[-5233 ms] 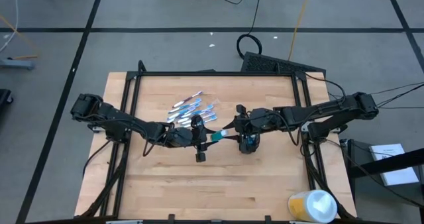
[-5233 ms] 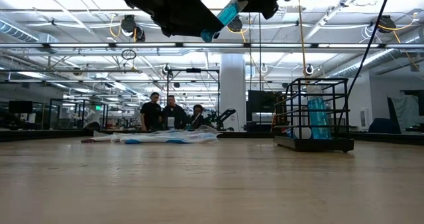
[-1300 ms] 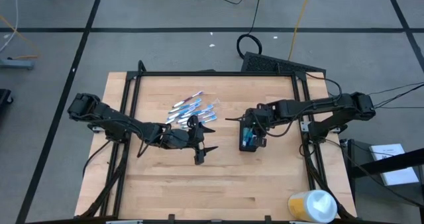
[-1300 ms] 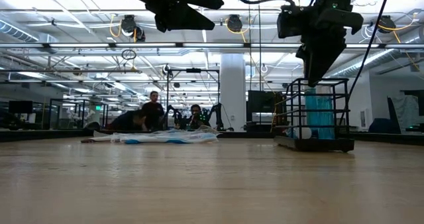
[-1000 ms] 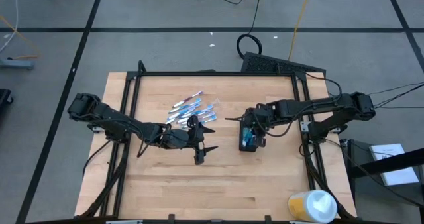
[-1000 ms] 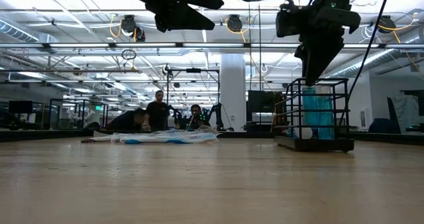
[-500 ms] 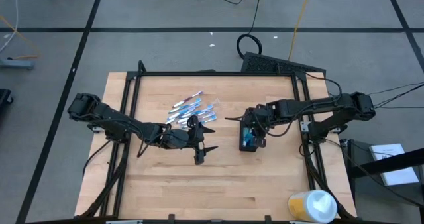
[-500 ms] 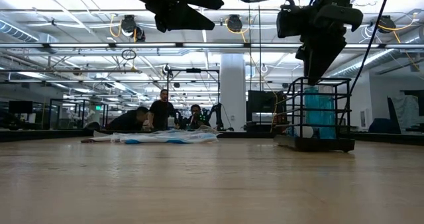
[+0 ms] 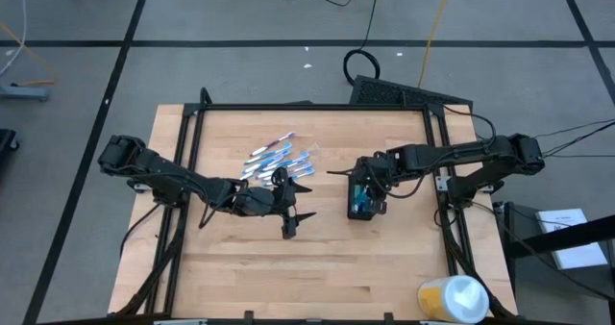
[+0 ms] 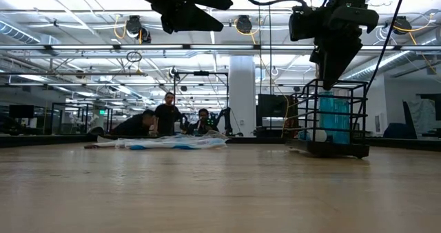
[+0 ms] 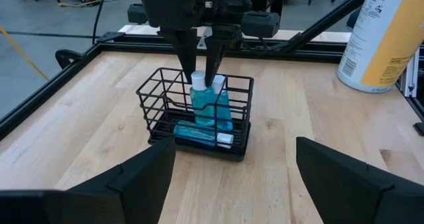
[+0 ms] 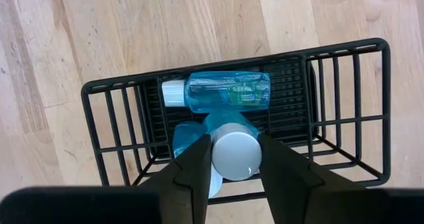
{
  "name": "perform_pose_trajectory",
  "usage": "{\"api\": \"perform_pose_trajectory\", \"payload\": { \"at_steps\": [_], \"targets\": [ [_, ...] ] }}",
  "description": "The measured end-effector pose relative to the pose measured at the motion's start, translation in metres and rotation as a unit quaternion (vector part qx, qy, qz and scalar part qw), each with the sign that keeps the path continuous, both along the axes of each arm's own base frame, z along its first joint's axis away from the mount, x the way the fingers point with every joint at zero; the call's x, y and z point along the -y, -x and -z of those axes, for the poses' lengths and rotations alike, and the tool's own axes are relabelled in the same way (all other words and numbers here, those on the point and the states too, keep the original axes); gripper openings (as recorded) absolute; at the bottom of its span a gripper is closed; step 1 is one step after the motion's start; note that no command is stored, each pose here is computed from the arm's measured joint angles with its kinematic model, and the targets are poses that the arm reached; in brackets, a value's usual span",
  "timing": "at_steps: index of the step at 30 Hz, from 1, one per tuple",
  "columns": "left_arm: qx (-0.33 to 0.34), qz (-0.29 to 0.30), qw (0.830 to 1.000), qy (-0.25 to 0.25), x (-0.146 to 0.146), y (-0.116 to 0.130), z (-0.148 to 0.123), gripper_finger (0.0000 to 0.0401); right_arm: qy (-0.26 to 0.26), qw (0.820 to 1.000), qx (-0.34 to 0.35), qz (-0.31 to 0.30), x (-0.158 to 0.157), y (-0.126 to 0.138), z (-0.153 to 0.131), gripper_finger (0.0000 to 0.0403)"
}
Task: Pick & Place toothbrushing station
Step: Put the mouthwash into the middle section of the mesh organizer, then put the purple toothbrush into the top section of the mesh organizer
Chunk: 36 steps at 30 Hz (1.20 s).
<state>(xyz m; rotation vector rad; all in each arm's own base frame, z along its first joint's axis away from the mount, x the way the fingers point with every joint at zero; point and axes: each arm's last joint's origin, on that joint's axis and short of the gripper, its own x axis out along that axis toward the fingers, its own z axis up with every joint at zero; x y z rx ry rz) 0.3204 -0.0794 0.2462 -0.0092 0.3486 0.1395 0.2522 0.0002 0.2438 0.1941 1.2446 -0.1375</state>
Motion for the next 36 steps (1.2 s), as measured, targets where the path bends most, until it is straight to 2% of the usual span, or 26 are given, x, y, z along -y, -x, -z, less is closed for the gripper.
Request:
{"api": "perform_pose_trajectory", "payload": {
  "at_steps": [10,23,36],
  "targets": [
    [0.0,0.0,1.0,0.0,0.0,0.0,0.0,0.0312,-0.001,1.0,-0.001,0.0,0.0,0.0,0.0,0.0131],
    [0.0,0.0,1.0,0.0,0.0,0.0,0.0,0.0314,0.001,1.0,-0.001,-0.004,0.0,0.0,-0.003,0.0132],
    [0.001,0.0,1.0,0.0,0.0,0.0,0.0,0.0315,0.001,0.998,0.059,-0.004,0.0,-0.002,-0.032,0.013]
  ]
}}
